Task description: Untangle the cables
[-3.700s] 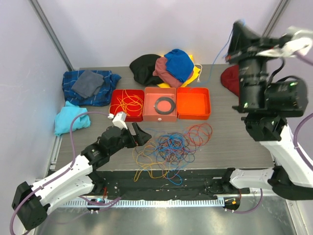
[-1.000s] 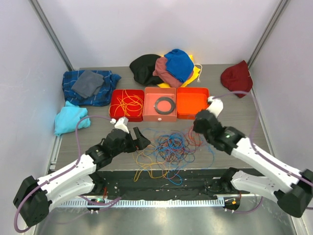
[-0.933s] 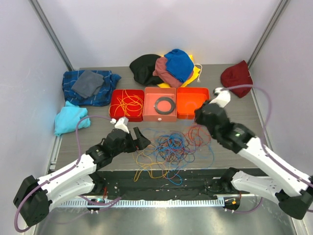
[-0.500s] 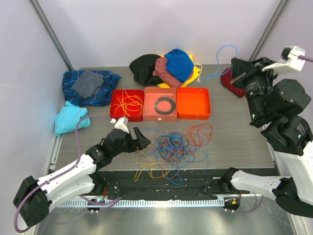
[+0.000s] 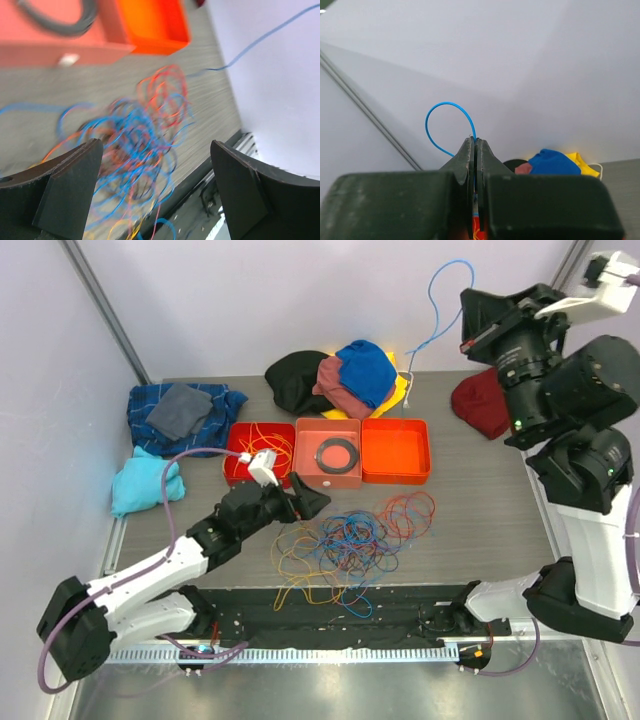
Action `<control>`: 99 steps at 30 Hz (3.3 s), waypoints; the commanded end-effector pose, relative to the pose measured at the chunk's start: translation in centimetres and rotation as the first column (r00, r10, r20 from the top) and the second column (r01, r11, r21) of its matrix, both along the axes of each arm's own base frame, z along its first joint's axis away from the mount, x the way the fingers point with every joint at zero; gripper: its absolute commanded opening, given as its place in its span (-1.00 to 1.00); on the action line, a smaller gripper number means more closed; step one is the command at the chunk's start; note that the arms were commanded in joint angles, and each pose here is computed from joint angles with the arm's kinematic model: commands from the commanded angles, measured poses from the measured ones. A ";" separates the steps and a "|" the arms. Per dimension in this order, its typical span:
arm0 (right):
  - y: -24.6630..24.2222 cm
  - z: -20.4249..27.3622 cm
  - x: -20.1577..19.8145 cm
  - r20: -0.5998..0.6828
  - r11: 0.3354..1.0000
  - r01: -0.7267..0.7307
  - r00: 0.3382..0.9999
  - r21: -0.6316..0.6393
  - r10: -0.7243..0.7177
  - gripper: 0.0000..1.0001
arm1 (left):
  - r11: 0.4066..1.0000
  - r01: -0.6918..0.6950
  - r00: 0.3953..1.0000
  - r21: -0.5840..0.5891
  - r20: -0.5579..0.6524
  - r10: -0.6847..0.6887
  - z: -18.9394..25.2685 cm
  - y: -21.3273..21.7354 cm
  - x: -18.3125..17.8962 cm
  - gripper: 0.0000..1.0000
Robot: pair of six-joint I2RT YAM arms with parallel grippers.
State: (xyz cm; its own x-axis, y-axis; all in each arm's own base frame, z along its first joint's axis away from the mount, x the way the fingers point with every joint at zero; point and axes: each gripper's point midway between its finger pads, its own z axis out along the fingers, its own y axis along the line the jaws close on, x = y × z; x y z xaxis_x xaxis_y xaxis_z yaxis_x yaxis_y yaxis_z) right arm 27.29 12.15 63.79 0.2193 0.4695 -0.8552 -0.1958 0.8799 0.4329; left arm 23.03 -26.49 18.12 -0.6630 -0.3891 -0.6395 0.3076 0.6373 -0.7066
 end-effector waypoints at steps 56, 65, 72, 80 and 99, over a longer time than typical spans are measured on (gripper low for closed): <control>-2.7 -12.9 -3.1 -0.151 1.000 -0.010 0.988 0.000 0.010 -0.99 | 1.000 -0.005 0.870 0.010 0.492 0.000 27.1 -15.0 19.7 -0.99; -3.5 -14.4 -2.7 -0.159 0.998 0.046 0.986 -0.045 -0.052 -0.99 | 0.997 0.054 0.890 -0.063 0.455 -0.019 25.0 -17.4 22.8 -1.00; -3.5 -15.7 -2.4 -0.170 0.996 0.058 0.983 -0.063 -0.068 -0.99 | 0.992 0.081 0.888 -0.093 0.460 -0.029 25.4 -18.2 22.9 -0.99; -3.6 -17.1 -2.2 -0.183 0.995 0.071 0.979 -0.074 -0.083 -0.99 | 0.977 0.137 0.881 -0.163 0.472 -0.045 27.2 -19.2 21.8 -0.99; -4.4 -19.6 -1.3 -0.222 0.979 0.149 0.959 -0.141 -0.178 -0.99 | 0.984 0.156 0.986 0.080 0.051 -0.160 0.7 -23.7 25.9 -0.99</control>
